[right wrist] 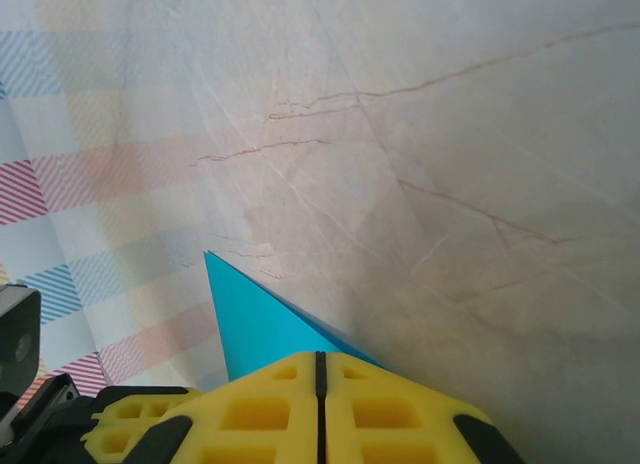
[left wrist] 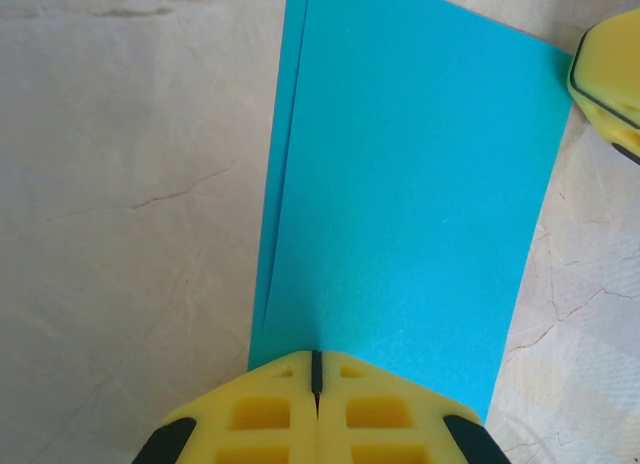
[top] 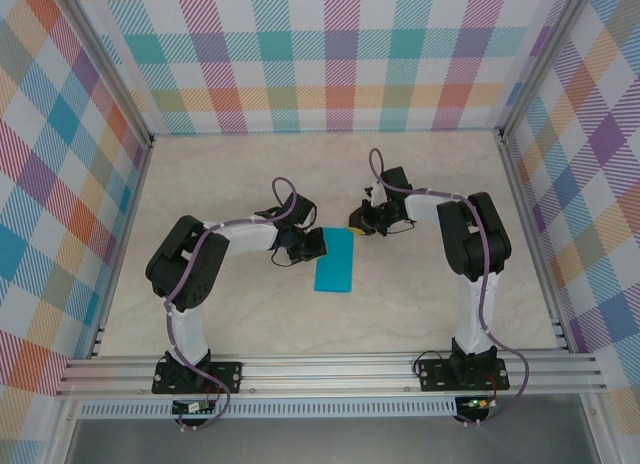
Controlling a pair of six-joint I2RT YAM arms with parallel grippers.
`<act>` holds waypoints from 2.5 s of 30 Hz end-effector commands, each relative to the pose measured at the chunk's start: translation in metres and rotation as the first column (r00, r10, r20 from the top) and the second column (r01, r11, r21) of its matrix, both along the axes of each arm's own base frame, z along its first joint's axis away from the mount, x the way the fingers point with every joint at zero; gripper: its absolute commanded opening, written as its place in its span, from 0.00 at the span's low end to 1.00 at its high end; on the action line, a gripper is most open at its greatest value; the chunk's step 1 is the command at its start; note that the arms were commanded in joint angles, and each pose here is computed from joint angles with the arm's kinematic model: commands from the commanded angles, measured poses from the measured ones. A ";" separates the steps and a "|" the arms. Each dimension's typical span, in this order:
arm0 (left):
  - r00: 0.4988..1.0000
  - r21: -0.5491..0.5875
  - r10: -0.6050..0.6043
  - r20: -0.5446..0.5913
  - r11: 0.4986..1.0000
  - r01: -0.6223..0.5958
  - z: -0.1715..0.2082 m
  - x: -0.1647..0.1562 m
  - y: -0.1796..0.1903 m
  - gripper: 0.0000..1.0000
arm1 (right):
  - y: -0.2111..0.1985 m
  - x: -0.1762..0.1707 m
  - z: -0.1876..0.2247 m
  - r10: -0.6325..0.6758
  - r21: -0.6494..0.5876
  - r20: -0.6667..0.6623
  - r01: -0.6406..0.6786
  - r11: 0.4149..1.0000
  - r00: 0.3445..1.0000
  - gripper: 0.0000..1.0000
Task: Fold a paper plane with a square sheet of paper (pick it up from the middle)
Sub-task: Fold the square sheet of paper in half at the center of the table.
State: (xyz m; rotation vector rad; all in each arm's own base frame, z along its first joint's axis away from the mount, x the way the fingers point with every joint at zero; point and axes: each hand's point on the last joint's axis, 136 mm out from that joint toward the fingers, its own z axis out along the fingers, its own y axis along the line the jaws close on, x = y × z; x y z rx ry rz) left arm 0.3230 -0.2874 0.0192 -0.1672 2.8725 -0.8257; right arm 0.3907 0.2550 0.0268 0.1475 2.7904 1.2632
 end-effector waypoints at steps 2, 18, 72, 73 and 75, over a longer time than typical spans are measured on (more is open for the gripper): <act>0.996 0.148 0.010 -0.094 0.989 0.004 -0.031 -0.025 0.027 0.00 | 0.000 0.005 -0.008 -0.005 0.001 -0.007 0.005 1.000 1.000 0.07; 0.996 0.144 0.013 -0.093 0.990 0.000 -0.030 -0.025 0.027 0.00 | 0.000 -0.003 0.026 0.024 0.008 -0.037 -0.024 1.000 0.999 0.09; 0.997 0.122 0.014 -0.081 0.992 -0.004 -0.025 -0.025 0.025 0.00 | 0.015 -0.191 -0.019 0.177 -0.023 -0.134 -0.181 0.983 0.975 0.12; 0.997 0.120 0.015 -0.079 0.993 -0.005 -0.024 -0.024 0.024 0.00 | 0.013 -0.193 -0.022 0.173 -0.033 -0.140 -0.180 0.983 0.975 0.11; 0.997 0.117 0.013 -0.077 0.993 -0.004 -0.023 -0.024 0.024 0.00 | 0.009 -0.196 -0.029 0.163 -0.055 -0.159 -0.174 0.983 0.974 0.11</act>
